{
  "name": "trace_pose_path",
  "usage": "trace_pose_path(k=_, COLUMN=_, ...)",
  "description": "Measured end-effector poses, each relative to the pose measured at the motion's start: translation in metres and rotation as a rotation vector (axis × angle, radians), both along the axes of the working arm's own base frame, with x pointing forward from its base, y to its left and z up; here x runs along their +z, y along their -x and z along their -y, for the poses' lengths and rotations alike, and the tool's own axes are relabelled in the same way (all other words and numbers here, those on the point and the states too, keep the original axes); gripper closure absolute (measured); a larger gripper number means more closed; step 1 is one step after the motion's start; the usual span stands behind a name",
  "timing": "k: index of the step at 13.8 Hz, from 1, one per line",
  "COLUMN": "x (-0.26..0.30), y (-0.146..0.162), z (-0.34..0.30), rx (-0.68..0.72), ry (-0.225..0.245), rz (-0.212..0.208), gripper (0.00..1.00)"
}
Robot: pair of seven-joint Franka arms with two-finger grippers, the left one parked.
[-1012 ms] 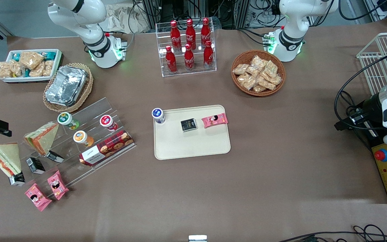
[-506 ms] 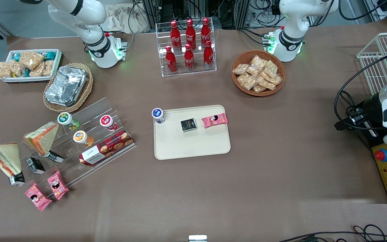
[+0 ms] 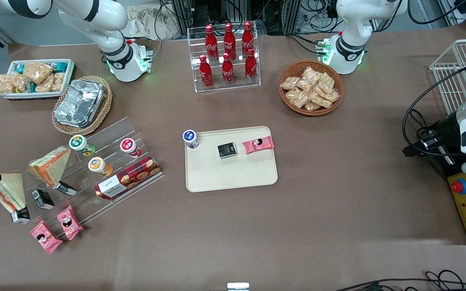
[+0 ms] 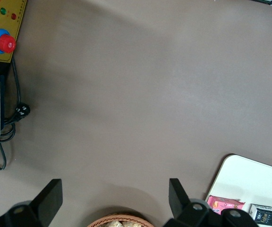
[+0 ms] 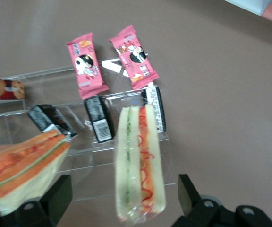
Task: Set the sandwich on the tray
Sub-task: 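Lower the right gripper and grasp the upright wrapped sandwich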
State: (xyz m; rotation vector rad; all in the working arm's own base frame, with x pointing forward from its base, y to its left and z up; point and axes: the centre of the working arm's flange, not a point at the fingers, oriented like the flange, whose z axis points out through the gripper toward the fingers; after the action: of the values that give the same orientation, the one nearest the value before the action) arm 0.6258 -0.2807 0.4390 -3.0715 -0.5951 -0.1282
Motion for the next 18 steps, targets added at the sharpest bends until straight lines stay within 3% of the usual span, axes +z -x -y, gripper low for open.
trace_pose_path(k=8, x=-0.046, y=-0.004, z=0.019, rx=0.035, ry=0.028, rz=-0.007, gripper=0.00)
trace_pose_path(k=15, x=-0.067, y=0.004, z=0.020, rx=0.037, ry=0.018, rz=-0.029, gripper=0.00)
trace_pose_path(k=17, x=-0.071, y=0.005, z=0.019, rx=0.038, ry=0.015, rz=-0.033, gripper=0.04)
trace_pose_path(k=18, x=-0.072, y=0.005, z=0.019, rx=0.038, ry=0.014, rz=-0.035, gripper=0.11)
